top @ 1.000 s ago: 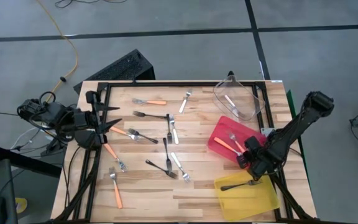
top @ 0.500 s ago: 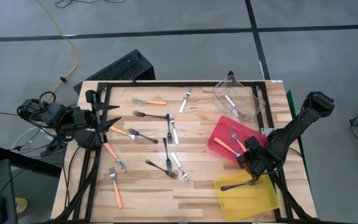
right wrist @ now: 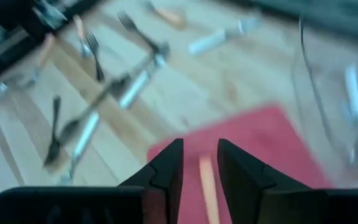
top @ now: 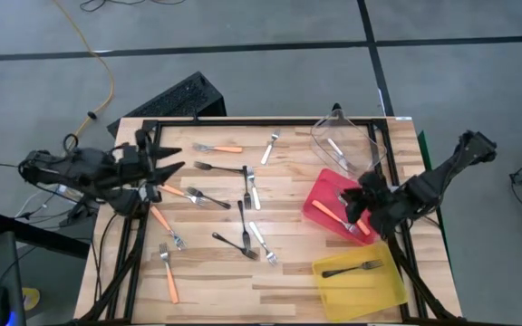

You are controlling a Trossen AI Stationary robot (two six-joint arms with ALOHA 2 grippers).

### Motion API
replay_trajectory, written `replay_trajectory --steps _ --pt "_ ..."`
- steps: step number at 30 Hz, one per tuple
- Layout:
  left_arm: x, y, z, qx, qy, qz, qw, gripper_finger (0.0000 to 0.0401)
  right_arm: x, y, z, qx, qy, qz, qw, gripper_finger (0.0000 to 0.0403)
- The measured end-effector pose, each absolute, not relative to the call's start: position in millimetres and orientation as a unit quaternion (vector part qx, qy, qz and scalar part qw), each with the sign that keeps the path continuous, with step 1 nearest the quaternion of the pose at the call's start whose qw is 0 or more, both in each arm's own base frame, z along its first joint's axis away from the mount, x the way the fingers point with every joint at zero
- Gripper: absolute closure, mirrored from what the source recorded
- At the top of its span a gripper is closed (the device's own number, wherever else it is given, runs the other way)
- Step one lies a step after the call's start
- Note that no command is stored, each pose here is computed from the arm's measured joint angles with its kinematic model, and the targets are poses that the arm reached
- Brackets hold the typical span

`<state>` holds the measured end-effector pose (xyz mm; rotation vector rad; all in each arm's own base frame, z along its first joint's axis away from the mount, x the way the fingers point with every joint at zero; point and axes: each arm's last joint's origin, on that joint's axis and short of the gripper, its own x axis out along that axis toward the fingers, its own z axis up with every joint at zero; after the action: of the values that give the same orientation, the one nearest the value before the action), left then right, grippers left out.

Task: Sort silverware by color (type)
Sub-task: Put the white fork into the transparent bin

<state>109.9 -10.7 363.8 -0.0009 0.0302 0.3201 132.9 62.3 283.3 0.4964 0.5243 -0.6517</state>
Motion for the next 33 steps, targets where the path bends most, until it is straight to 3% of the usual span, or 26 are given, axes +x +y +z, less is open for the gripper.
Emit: replay_trajectory --steps 4,12,21,25,33 --pt "129.4 -6.8 358.8 -0.038 0.082 0.151 0.984 0.0239 142.6 52.7 302.9 0.186 0.226 -0.299 0.908 0.028" --pt "193.8 21.9 320.7 -0.049 0.213 0.236 0.947 0.0239 160.7 34.6 308.8 0.133 0.21 -0.327 0.912 0.028" --pt "257.6 59.3 269.9 -0.052 0.289 0.205 0.934 0.0226 175.7 27.1 298.3 0.116 0.257 -0.333 0.9 0.0264" --pt "280.9 66.7 244.7 -0.059 0.311 0.126 0.94 0.0211 183.5 28.2 291.6 0.105 0.275 -0.336 0.895 0.0245" --pt "307.5 37.5 194.1 0.049 0.388 -0.078 0.917 0.0204 197.2 33.6 277.3 0.1 0.324 -0.313 0.887 0.0222"
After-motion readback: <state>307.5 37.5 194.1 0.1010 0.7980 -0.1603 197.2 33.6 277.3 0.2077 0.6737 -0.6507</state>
